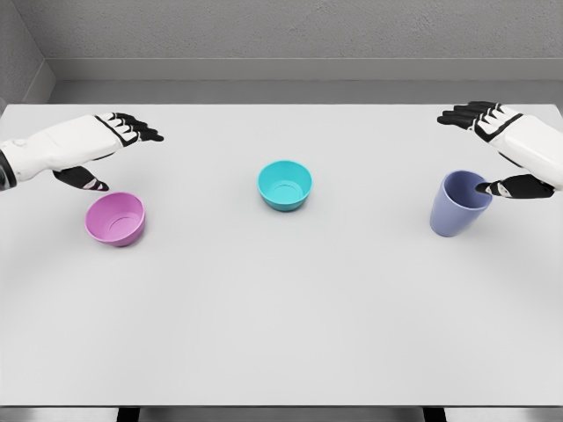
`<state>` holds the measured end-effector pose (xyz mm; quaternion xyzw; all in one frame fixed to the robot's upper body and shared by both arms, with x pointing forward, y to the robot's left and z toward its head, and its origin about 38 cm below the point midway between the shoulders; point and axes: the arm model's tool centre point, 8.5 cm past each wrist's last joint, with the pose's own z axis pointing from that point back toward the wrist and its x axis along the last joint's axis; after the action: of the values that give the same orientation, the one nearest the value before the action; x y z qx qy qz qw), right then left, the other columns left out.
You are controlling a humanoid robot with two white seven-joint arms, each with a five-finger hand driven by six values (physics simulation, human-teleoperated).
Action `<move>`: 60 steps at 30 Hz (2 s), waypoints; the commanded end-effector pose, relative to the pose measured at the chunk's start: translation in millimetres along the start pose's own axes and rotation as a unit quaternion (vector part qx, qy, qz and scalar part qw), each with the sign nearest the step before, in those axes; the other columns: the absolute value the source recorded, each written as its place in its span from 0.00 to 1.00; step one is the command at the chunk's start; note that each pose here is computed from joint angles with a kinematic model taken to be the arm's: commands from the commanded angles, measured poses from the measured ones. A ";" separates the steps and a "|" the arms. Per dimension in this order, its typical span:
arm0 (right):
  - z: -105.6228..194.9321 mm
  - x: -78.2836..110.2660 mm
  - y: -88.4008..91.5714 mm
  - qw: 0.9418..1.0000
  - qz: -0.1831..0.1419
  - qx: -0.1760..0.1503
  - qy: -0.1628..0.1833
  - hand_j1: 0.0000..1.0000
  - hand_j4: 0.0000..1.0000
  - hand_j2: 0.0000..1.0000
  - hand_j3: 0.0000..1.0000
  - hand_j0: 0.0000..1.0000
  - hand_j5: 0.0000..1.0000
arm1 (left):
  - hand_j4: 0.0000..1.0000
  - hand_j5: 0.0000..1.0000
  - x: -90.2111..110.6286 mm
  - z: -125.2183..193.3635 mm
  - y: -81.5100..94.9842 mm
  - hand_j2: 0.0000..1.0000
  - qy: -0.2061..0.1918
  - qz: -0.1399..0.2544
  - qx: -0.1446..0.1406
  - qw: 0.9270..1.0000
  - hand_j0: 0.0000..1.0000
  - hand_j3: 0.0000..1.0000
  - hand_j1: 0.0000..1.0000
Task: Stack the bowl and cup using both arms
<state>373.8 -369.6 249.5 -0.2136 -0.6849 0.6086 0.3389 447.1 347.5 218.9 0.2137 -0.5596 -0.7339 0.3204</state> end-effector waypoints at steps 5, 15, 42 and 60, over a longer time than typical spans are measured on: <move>5.3 -1.1 -10.8 1.000 0.013 0.010 -0.001 1.00 1.00 1.00 1.00 1.00 1.00 | 1.00 1.00 1.3 -0.6 -0.2 1.00 -0.002 0.002 0.000 1.000 1.00 1.00 1.00; 6.2 -2.1 -18.2 1.000 0.020 0.003 0.000 1.00 1.00 1.00 1.00 1.00 1.00 | 1.00 1.00 -18.2 40.2 -3.0 1.00 0.037 -0.030 -0.095 0.994 1.00 1.00 1.00; 6.6 -5.1 -20.7 1.000 0.017 -0.005 0.006 1.00 1.00 1.00 1.00 1.00 1.00 | 1.00 1.00 1.3 10.0 -46.7 1.00 0.017 -0.066 -0.169 0.983 1.00 1.00 1.00; 5.7 -3.2 -21.0 1.000 0.018 -0.005 0.003 1.00 1.00 1.00 1.00 1.00 1.00 | 1.00 1.00 14.8 5.0 -44.6 1.00 -0.004 -0.069 -0.159 0.985 1.00 1.00 1.00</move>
<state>374.5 -379.1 268.4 -0.2297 -0.6819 0.6120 0.3281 423.9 350.1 176.0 0.1956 -0.4151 -0.8369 0.2984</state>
